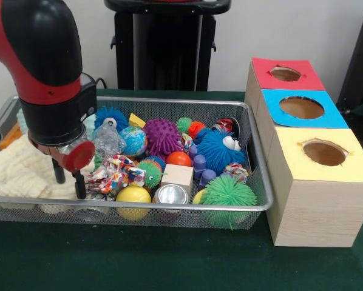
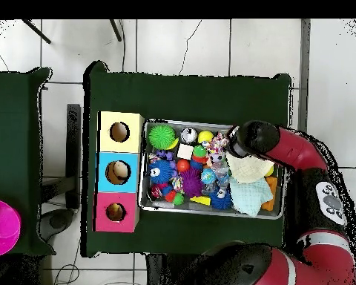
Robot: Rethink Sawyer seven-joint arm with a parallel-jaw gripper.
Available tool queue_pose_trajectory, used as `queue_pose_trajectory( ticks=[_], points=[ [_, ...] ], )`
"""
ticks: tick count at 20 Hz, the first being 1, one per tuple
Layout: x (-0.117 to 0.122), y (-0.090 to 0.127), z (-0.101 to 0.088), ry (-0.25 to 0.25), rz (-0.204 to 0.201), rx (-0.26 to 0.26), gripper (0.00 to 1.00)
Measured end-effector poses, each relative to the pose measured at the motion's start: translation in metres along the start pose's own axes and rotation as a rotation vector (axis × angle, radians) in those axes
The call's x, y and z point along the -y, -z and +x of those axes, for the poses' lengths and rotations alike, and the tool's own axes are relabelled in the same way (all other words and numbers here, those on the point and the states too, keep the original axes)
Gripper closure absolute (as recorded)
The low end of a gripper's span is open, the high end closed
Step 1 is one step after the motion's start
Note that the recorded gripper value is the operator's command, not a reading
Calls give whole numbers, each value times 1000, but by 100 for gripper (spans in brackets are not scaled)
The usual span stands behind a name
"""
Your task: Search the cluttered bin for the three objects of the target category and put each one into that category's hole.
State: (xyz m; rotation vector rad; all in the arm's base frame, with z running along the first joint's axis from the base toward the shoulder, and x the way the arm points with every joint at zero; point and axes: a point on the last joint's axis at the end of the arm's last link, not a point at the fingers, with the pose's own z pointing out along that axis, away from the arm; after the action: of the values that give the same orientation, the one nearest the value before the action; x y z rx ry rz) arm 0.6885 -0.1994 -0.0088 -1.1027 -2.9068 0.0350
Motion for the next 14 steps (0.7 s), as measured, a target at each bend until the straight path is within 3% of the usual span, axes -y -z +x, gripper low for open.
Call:
queue_pose_trajectory(
  ticks=[8, 14],
  points=[
    [9, 6, -7, -6, 9, 16, 0],
    [36, 10, -17, 9, 70, 50, 0]
  ],
)
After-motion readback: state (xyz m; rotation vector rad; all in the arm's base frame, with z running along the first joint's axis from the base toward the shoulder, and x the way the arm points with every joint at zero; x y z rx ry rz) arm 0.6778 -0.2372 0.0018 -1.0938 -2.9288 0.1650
